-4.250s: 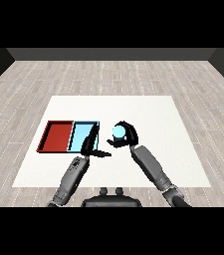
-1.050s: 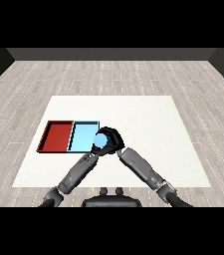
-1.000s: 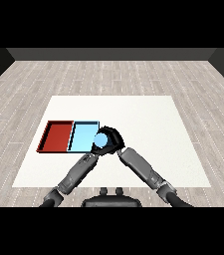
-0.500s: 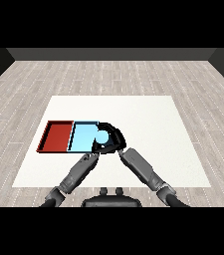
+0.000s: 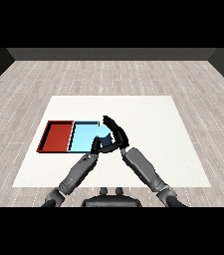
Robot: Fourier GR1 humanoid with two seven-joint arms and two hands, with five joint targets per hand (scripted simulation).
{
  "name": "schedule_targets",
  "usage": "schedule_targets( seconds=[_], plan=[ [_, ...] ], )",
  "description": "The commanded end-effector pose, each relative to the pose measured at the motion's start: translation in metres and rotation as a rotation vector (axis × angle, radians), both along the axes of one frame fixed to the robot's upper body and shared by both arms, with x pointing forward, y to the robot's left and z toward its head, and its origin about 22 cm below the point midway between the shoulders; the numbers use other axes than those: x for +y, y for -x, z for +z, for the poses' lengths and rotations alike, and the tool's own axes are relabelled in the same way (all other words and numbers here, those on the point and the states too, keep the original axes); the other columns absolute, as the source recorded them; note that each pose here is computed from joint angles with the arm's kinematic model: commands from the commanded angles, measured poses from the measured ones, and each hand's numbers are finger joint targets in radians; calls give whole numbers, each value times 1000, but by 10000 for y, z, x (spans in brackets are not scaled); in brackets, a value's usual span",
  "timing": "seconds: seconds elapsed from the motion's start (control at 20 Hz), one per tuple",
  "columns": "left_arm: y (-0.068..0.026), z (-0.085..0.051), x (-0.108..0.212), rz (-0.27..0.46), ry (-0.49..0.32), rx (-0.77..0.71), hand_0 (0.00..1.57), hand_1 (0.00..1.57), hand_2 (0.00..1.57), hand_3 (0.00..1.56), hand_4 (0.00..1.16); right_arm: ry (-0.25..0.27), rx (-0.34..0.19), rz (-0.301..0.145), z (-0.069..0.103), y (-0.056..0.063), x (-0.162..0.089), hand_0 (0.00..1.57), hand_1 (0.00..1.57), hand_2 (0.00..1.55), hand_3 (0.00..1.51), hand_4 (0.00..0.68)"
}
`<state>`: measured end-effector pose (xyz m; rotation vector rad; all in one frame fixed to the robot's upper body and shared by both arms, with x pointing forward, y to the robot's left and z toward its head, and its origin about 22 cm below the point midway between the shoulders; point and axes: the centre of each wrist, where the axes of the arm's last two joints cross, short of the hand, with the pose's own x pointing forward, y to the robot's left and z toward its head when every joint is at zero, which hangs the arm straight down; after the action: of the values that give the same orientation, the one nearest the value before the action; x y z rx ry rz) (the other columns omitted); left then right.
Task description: Pick the blue can and put it in the blue box
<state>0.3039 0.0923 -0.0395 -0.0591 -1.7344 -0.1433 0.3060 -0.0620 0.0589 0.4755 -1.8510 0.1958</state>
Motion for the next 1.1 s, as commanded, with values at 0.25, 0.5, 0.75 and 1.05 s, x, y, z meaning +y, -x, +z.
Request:
schedule_targets(
  seconds=[0.25, 0.5, 0.75, 1.05],
  plan=[
    [-9, -16, -115, 25, -56, -16, 1571, 1571, 1571, 1500, 1131, -27, -16, -11, 19, 95, -470, 0, 0, 0, 0, 0],
    [-41, -57, 136, 32, -36, -16, 1571, 1571, 1571, 1493, 1125, -89, -47, -72, 55, 347, -686, 0, 0, 0, 0, 0],
    [-76, -15, 343, 72, -81, -1, 1571, 1571, 1571, 1492, 1130, -147, -85, -135, 176, 523, -1075, 0, 0, 0, 0, 0],
    [-100, -157, 602, 155, -160, 43, 1571, 1571, 1571, 1506, 1133, -165, -110, -286, 135, 629, -1640, 0, 0, 0, 0, 0]
  ],
)
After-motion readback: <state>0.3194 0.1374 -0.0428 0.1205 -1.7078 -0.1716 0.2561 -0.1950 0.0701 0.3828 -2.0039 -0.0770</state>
